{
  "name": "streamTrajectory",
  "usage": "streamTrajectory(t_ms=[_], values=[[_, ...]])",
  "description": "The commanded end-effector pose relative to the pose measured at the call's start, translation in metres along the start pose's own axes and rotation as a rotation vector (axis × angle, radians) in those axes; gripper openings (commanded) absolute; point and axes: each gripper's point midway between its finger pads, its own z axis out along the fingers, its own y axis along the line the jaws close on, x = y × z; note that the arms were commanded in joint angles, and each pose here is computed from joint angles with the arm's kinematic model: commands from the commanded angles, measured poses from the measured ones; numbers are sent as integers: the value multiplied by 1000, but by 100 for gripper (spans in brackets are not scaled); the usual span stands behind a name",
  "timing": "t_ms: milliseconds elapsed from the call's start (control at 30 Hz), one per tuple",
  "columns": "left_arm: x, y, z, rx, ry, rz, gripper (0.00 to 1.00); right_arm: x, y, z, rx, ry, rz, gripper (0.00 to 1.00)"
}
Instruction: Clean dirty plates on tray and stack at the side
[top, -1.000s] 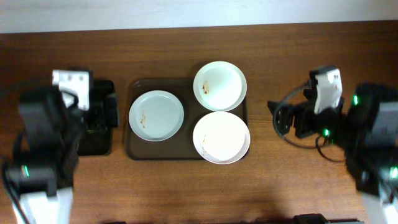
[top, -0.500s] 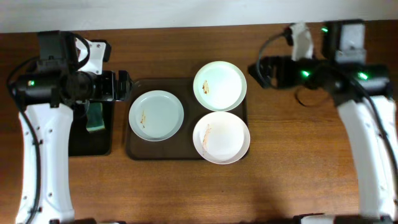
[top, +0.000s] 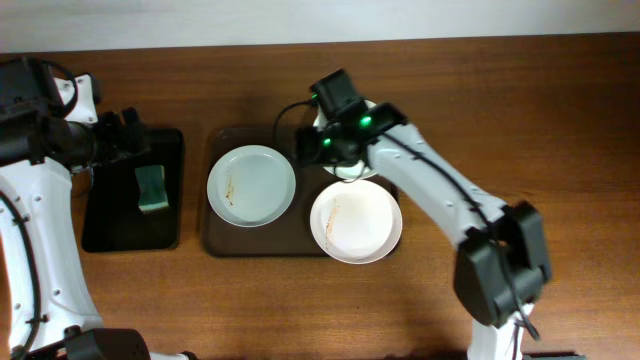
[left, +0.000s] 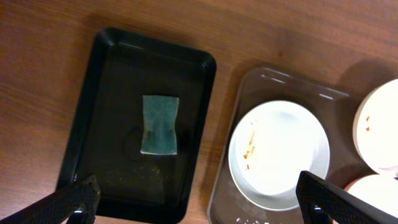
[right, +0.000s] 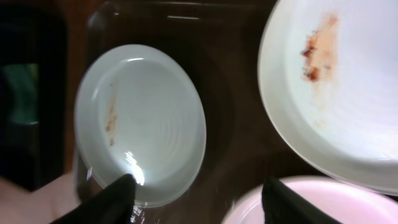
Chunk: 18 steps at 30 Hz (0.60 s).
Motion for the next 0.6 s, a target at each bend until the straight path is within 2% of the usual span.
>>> streamTrajectory(t_ms=[0, 200, 367, 567], values=[[-7, 4, -3, -18, -24, -14, 99, 2, -3, 35, 69, -16, 33, 61], [-5, 6, 8, -17, 5, -18, 98, 16, -3, 75, 76, 23, 26, 50], [1, 6, 25, -2, 59, -28, 98, 21, -6, 90, 81, 38, 23, 47], [3, 7, 36, 5, 87, -32, 98, 27, -1, 105, 36, 67, 24, 36]])
